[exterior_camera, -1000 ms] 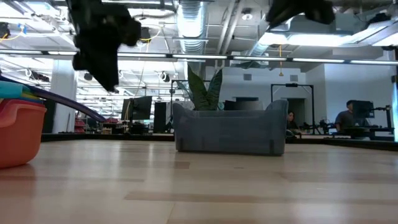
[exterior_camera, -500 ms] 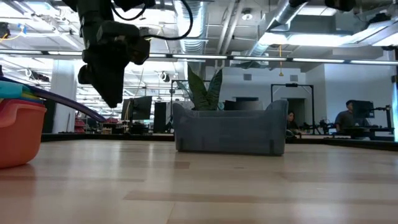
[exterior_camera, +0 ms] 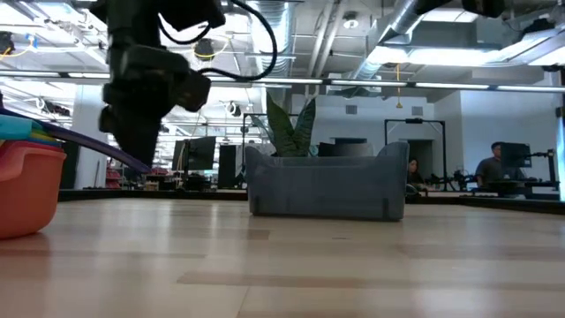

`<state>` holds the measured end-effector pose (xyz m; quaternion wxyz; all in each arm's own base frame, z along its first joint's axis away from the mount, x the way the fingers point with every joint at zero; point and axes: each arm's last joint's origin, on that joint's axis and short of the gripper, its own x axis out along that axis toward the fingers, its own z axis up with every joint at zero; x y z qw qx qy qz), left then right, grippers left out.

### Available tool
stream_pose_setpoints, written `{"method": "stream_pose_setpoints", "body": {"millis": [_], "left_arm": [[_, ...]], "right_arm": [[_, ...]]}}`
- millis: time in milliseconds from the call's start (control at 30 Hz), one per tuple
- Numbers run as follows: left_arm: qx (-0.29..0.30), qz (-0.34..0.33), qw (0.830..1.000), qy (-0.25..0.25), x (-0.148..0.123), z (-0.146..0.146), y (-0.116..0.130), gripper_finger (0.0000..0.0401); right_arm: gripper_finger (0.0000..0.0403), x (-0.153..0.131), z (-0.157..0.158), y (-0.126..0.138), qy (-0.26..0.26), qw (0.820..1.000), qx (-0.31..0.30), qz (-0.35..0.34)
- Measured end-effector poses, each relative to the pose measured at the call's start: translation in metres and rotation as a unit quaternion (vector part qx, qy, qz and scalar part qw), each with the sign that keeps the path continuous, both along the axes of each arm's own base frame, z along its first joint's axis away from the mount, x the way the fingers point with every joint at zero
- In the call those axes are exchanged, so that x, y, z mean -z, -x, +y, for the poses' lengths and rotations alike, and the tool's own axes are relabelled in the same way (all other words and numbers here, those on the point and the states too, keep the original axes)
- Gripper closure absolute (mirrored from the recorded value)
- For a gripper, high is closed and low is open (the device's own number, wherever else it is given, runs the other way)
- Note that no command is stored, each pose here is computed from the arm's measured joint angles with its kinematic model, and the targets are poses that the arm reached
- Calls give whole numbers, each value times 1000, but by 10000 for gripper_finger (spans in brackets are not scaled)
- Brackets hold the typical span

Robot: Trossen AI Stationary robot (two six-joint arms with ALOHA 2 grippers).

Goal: Nest measuring cups in basket
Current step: Stack the dark blue measuring cup on top of the light blue measuring cup

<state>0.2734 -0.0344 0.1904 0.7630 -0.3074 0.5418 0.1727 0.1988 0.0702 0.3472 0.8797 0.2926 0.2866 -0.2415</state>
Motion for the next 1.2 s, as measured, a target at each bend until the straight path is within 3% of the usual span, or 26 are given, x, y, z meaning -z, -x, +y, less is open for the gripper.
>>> {"method": "stream_pose_setpoints", "body": {"millis": [367,633,1200], "left_arm": [[14,-5,1000,25,4,-39,1,292],[15,-24,999,40,8,-48,-5,292],[122,-68,985,103,1,-77,-5,292]], "right_arm": [[378,2,-3,1,10,1000,-1,16],[383,1,-3,1,9,1000,1,15],[384,1,-3,0,0,1000,-6,16]]}}
